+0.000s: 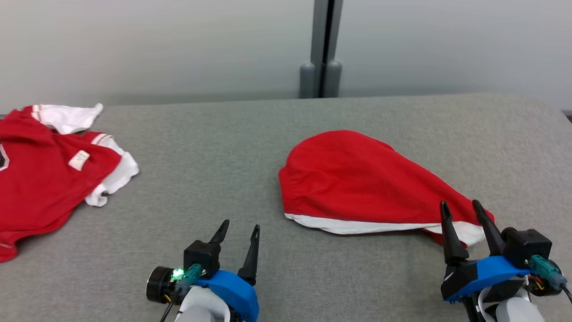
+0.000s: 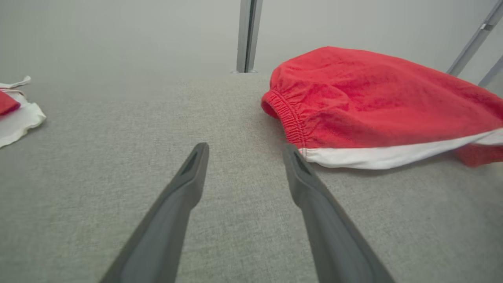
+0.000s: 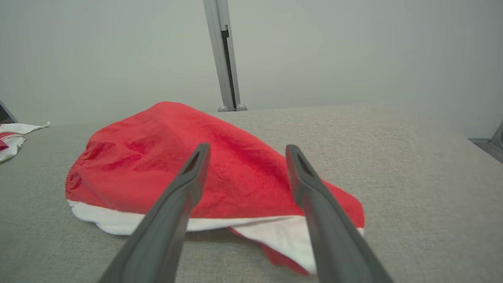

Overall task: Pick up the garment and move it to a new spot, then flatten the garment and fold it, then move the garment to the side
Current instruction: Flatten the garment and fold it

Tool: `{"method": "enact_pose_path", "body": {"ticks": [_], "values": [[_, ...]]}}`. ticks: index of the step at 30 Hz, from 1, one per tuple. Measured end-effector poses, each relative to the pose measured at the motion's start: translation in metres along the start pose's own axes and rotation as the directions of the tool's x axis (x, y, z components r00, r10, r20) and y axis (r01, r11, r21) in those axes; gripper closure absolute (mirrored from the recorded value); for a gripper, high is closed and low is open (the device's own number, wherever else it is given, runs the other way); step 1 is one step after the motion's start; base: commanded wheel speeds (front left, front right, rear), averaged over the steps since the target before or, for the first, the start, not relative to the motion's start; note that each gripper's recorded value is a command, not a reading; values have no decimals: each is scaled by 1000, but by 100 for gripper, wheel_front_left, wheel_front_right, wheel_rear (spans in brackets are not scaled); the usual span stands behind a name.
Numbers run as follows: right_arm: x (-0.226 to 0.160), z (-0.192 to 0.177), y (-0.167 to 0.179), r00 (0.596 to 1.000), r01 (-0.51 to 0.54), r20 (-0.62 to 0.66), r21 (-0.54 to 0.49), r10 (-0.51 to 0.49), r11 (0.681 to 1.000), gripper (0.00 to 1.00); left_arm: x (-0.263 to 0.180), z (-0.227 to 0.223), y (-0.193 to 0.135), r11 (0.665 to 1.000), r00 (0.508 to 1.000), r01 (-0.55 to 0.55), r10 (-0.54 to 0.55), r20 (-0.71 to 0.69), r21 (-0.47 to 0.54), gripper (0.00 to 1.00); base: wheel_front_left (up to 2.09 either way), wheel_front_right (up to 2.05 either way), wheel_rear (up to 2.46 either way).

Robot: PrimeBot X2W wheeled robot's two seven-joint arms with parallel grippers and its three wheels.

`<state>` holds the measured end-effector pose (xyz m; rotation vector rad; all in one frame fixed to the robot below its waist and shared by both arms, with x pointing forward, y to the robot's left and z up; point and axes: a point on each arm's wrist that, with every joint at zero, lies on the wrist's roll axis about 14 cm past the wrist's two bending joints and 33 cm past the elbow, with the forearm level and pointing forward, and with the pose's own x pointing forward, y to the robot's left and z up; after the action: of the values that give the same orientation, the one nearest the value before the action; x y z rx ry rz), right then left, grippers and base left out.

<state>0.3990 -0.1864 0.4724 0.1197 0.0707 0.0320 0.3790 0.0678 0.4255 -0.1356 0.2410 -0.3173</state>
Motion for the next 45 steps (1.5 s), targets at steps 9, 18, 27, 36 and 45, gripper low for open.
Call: {"method": "enact_pose_path", "body": {"ticks": [9, 18, 27, 36, 45], "values": [[-2, -10, -38, 994, 104, -30, -23, -105, 994, 0, 40, -38, -42, 982, 970, 186, -183, -158, 7, 0, 0, 0, 0], [-4, -17, -61, 984, 170, -47, -34, -171, 985, 0, 67, -54, -44, 979, 959, 201, -196, -204, 6, 0, 0, 0, 0], [-10, -27, -80, 971, 223, -75, -50, -226, 973, 0, 72, -61, -57, 967, 943, 255, -251, -218, -9, 3, 0, 0, 0], [-12, -34, -85, 966, 230, -105, -87, -238, 969, 0, 76, -55, -69, 958, 939, 286, -284, -194, -16, 84, 0, 0, 0], [-13, -56, -56, 968, 131, -196, -125, -154, 983, 0, 76, -40, -60, 967, 957, 255, -256, -138, -21, 100, 0, 0, 0]]}}
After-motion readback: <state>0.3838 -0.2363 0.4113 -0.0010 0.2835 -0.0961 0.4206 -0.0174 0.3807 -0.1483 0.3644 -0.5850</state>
